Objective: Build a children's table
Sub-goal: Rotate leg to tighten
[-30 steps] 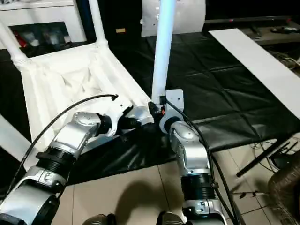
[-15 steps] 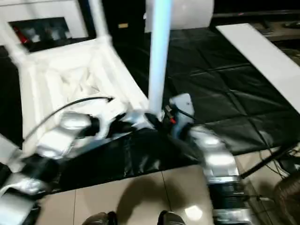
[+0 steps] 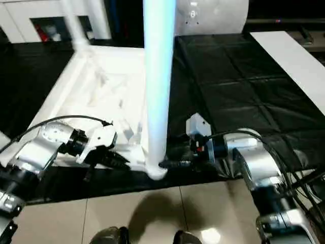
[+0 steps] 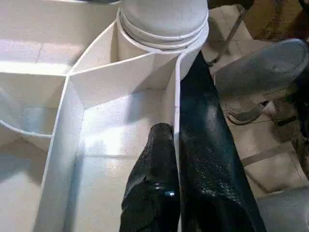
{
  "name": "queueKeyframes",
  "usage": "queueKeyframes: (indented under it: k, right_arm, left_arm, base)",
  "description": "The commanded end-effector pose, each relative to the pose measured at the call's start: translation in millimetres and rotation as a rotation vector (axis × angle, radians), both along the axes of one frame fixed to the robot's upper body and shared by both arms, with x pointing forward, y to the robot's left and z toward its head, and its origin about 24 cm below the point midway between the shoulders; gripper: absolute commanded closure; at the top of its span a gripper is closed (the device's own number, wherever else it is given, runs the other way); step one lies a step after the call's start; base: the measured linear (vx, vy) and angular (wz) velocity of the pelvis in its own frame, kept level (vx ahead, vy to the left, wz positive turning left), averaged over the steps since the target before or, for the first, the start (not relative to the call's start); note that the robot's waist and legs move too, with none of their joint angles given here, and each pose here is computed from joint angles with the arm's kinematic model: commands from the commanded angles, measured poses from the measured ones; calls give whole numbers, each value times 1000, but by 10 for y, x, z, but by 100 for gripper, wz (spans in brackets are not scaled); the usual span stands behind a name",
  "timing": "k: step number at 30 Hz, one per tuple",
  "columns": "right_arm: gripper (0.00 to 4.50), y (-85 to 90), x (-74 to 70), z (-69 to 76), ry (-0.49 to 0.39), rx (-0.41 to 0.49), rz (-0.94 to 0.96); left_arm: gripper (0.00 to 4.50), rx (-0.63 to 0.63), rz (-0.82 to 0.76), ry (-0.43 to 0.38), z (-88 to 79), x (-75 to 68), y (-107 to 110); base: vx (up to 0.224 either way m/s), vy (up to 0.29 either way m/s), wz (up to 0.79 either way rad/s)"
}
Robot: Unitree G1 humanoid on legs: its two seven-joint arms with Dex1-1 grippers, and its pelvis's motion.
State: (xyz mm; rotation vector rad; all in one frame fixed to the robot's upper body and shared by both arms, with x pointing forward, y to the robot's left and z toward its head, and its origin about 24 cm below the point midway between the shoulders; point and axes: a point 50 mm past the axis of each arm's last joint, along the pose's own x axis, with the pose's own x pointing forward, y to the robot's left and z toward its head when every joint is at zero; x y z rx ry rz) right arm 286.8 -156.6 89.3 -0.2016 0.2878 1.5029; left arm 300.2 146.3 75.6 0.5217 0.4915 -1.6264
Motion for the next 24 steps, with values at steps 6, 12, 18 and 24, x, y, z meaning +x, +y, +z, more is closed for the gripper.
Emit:
queueKeyframes:
  k: [6, 12, 18, 24]
  right_arm:
    - [153, 112, -1, 6, 11, 6, 111]
    - [185, 181, 1, -32, 28, 18, 137]
    - [238, 191, -13, -53, 62, 26, 161]
    - [245, 204, -94, -65, 144, 64, 178]
  left_arm:
    - [450, 15, -148, 38, -8, -55, -147]
    - [450, 16, -162, 40, -18, -55, -160]
    - [450, 25, -163, 42, -28, -48, -134]
    - [450, -11, -101, 64, -27, -45, -119]
  base:
    - [0, 0, 0]
    - [0, 0, 0]
    - [0, 0, 0]
    - [0, 0, 0]
